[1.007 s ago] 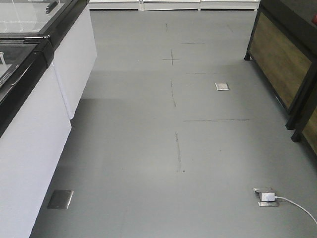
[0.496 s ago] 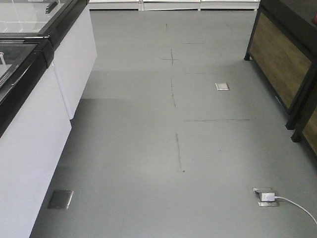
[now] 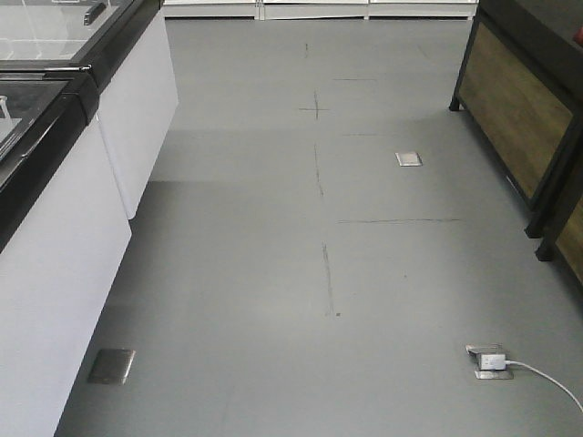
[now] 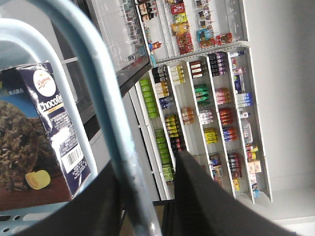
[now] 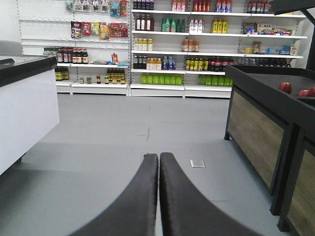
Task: Left arm holds basket, right arm returns cookies
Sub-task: 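Lift the light-blue basket with the cookie box using the left gripper, then swing the held basket in front of the robot with the left arm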
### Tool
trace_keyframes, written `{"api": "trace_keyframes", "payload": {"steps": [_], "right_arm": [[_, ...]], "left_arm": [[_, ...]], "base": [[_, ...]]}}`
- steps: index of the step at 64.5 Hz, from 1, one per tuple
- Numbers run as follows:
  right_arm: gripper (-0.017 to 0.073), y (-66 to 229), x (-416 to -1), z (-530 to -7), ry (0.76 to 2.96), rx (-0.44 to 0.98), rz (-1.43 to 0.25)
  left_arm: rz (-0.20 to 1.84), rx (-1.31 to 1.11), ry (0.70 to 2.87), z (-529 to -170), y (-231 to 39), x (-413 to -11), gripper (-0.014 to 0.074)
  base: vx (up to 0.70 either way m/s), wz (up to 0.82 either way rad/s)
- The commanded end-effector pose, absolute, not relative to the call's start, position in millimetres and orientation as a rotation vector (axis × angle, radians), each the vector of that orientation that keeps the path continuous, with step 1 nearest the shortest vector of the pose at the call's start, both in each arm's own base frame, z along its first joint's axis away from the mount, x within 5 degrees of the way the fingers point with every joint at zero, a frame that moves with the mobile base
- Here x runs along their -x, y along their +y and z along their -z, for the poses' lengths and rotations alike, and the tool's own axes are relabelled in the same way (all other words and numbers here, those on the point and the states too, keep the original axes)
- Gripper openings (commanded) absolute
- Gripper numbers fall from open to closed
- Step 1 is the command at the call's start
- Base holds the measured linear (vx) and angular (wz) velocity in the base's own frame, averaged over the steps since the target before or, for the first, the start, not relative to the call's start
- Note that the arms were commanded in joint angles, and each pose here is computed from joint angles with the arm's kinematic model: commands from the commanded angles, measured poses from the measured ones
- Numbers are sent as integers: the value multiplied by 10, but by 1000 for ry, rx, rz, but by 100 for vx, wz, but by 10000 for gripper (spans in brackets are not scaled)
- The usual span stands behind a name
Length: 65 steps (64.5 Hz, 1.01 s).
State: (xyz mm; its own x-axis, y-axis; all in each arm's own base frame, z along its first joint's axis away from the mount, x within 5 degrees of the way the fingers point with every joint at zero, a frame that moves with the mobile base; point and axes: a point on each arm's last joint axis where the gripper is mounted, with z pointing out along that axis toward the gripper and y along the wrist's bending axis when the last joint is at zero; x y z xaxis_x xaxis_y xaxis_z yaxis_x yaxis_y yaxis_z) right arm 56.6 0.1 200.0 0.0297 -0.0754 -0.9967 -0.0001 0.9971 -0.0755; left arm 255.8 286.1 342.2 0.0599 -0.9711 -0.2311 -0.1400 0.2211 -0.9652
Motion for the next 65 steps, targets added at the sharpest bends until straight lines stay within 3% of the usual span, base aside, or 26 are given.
{"api": "trace_keyframes", "payload": {"steps": [1, 9, 18, 30, 42, 65], "right_arm": [[-8, 4, -555, -2075, 1459, 64, 62], [-8, 4, -555, -2075, 1459, 64, 62], [-8, 4, -555, -2075, 1459, 64, 62], [-8, 4, -555, -2075, 1459, 64, 62], [-8, 4, -555, -2075, 1459, 64, 62], [-8, 4, -555, -2075, 1459, 64, 62]], "left_arm": [[953, 1060, 1279, -3758, 2749, -2539, 125], [978, 998, 1259, -3856, 2722, -2537, -9], [988, 897, 1270, -4104, 2642, -2603, -8], [1063, 744, 1294, -4497, 2219, -2964, -8], [1207, 591, 1367, -4665, 1445, -3423, -8], [1551, 244, 1648, -4419, -157, -3852, -8]], "base": [[0, 0], [0, 0], [0, 0], [0, 0], [0, 0], [0, 0]]}}
